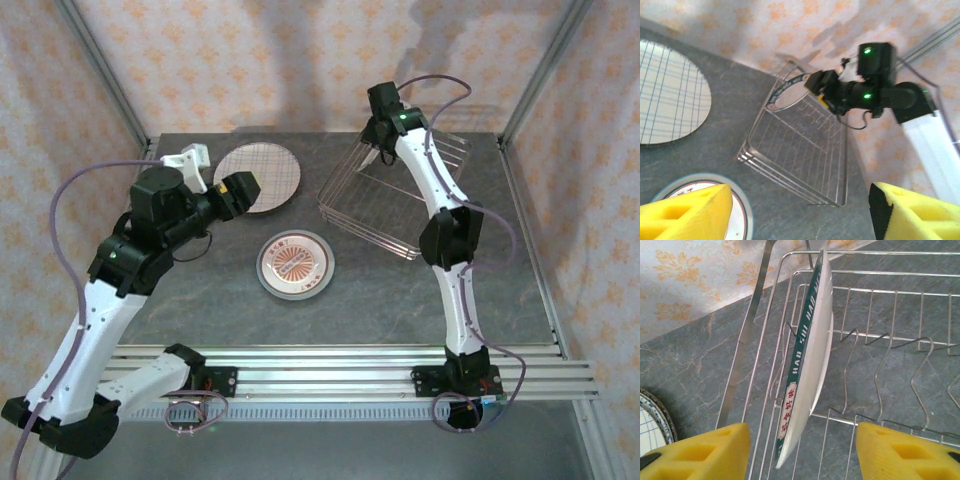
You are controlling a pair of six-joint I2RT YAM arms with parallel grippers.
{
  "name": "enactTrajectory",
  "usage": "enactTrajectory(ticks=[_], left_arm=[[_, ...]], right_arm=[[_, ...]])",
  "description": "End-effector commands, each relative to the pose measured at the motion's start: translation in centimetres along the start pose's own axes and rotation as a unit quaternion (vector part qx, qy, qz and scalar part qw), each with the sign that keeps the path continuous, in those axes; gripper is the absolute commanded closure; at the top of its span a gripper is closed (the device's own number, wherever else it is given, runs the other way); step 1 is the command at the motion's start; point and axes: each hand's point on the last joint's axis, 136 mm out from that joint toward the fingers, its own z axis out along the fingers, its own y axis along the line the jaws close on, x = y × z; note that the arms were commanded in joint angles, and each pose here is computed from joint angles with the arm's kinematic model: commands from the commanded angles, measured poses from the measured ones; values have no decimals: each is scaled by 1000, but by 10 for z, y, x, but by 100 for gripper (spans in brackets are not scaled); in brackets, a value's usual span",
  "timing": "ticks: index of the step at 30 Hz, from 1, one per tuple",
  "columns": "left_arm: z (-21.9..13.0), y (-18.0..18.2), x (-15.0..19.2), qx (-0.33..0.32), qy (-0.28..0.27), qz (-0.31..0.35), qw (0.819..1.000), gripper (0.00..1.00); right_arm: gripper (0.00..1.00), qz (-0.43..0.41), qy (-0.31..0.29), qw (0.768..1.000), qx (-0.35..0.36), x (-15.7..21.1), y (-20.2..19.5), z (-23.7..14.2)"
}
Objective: Unload the plates from the dish rack
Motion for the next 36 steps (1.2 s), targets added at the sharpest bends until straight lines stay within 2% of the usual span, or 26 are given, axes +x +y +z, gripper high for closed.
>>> enactTrajectory(ticks=[1, 10, 20, 28, 33, 36], left_arm=[[-14, -20, -15, 34, -28, 16, 999, 27], [-19, -12, -8, 21, -22, 11, 999, 27], [-11, -11, -5, 22, -14, 6, 1000, 27], [-6, -11, -5, 23, -10, 6, 1000, 26], [-8, -10, -3, 21, -8, 6, 1000, 26], [-9, -10, -2, 21, -7, 4, 1000, 26]], right_arm=[[45, 15, -25, 999, -15, -18, 3, 4], [59, 18, -32, 999, -6, -20, 1, 19], [83, 25, -38, 999, -8, -24, 2, 18], [82, 28, -35, 999, -3, -21, 1, 22], [90, 29, -32, 999, -1, -20, 0, 25], [100, 32, -42, 999, -7, -27, 3, 17]])
